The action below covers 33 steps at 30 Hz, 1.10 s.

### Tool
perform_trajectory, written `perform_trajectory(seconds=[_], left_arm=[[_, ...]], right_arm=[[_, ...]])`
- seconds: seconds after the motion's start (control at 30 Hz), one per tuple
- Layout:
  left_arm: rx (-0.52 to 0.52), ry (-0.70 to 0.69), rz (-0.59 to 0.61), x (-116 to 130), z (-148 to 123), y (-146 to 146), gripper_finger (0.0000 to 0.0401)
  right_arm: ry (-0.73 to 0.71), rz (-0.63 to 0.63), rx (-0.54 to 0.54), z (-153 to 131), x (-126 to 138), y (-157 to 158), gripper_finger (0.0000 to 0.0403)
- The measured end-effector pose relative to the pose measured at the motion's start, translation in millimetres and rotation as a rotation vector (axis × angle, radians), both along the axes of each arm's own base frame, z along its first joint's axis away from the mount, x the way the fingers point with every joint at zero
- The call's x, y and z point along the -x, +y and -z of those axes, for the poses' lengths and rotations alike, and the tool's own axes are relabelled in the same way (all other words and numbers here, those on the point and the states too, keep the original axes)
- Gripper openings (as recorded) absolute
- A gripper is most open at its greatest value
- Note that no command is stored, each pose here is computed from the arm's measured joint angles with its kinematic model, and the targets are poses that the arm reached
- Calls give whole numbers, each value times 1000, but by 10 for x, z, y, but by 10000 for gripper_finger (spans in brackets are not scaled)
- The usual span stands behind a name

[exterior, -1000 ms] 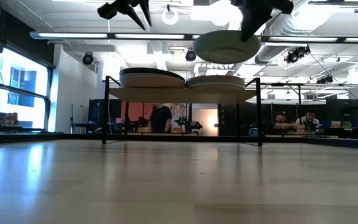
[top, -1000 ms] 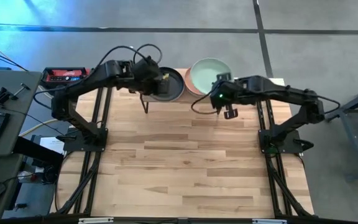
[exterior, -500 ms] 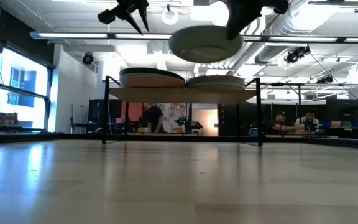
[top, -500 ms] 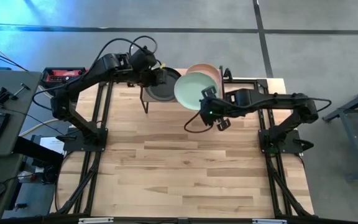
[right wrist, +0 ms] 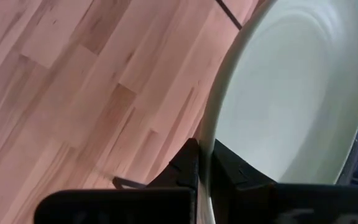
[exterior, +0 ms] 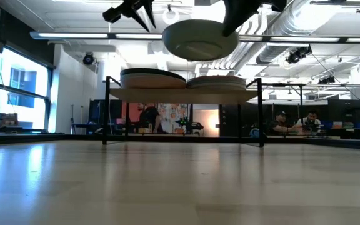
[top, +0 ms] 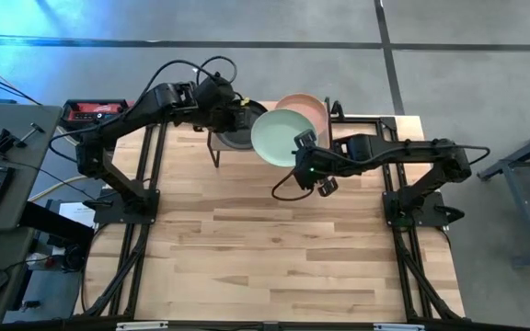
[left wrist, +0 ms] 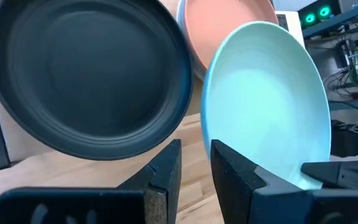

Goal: Place and stack plates onto a shelf
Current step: Stack the green plate on top of the other black plate on the shelf

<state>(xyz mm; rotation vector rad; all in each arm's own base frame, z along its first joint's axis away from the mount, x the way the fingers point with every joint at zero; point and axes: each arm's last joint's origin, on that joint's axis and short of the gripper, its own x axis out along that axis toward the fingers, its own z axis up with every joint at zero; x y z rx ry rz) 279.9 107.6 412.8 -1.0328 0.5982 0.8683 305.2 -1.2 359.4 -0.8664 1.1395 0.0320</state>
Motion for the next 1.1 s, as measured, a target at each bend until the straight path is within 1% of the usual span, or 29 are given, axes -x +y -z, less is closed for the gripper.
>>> perform_trajectory(seconds=[0.13, 0.37, 0.7, 0.97, 1.1], left_arm=[[16, 19, 14, -75, 67, 7, 76], [10, 69, 48, -220, 209, 61, 76], [14, 67, 42, -217, 215, 92, 76], [22, 65, 61, -241, 238, 121, 76], [19, 77, 65, -274, 274, 141, 74]], right_arm=[[-22, -18, 8, -14, -25, 1, 0], [-28, -28, 14, -19, -34, 0, 0], [-39, -19, 29, -27, -42, -4, 0], [-95, -25, 34, -58, -89, -4, 0], [-81, -22, 33, -50, -77, -9, 0]])
